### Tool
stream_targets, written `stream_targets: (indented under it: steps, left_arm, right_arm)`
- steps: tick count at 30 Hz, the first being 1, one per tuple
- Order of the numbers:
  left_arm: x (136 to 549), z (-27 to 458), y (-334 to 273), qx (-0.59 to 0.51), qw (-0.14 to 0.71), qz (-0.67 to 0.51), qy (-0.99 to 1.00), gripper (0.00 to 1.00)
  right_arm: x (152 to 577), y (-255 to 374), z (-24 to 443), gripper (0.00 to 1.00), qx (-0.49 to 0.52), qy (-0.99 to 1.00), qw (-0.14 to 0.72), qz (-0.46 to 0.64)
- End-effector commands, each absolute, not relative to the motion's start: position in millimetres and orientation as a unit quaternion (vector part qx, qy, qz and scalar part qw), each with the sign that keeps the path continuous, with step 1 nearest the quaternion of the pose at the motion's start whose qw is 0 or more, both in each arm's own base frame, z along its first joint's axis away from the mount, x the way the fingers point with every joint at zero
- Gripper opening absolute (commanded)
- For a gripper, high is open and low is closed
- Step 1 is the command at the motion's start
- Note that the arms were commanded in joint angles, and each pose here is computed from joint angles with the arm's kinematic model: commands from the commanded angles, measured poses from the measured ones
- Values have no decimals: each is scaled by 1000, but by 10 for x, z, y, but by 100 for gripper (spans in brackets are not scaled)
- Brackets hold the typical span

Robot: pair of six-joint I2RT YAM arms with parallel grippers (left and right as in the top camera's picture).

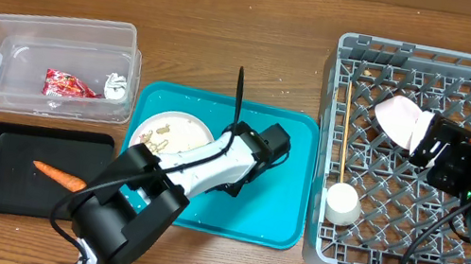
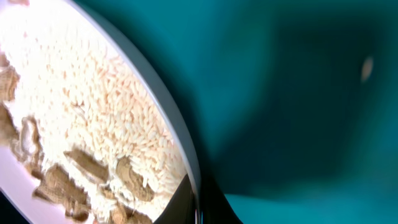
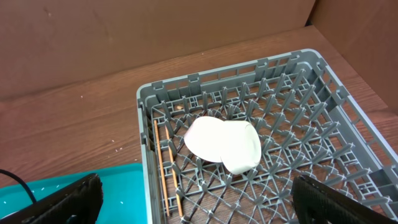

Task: Sort waste into correct bins and load items into the dishwasher
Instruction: 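Grasp the plate rim with left gripper and lift it over the black tray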

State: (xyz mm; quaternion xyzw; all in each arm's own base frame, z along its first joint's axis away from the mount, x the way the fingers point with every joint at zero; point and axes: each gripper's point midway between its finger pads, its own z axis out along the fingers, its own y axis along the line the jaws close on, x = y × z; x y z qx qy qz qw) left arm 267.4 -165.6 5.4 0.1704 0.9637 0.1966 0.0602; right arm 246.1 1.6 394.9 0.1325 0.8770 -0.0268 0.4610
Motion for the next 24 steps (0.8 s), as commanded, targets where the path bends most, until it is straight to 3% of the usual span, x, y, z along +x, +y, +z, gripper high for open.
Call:
stream_targets:
  steps: [1, 14, 24]
  left_arm:
    - [2628, 70, -1669, 158, 55, 216, 962, 4]
    - [2557, 482, -1940, 131, 60, 208, 967, 4]
    - [2483, 954, -1887, 12, 101, 180, 978, 4]
  right_arm:
    - [2454, -2, 3992, 100, 138, 873, 468, -28]
    - [2452, -3, 3992, 100, 138, 873, 468, -28]
    - [2453, -2, 3992, 100, 138, 872, 468, -28]
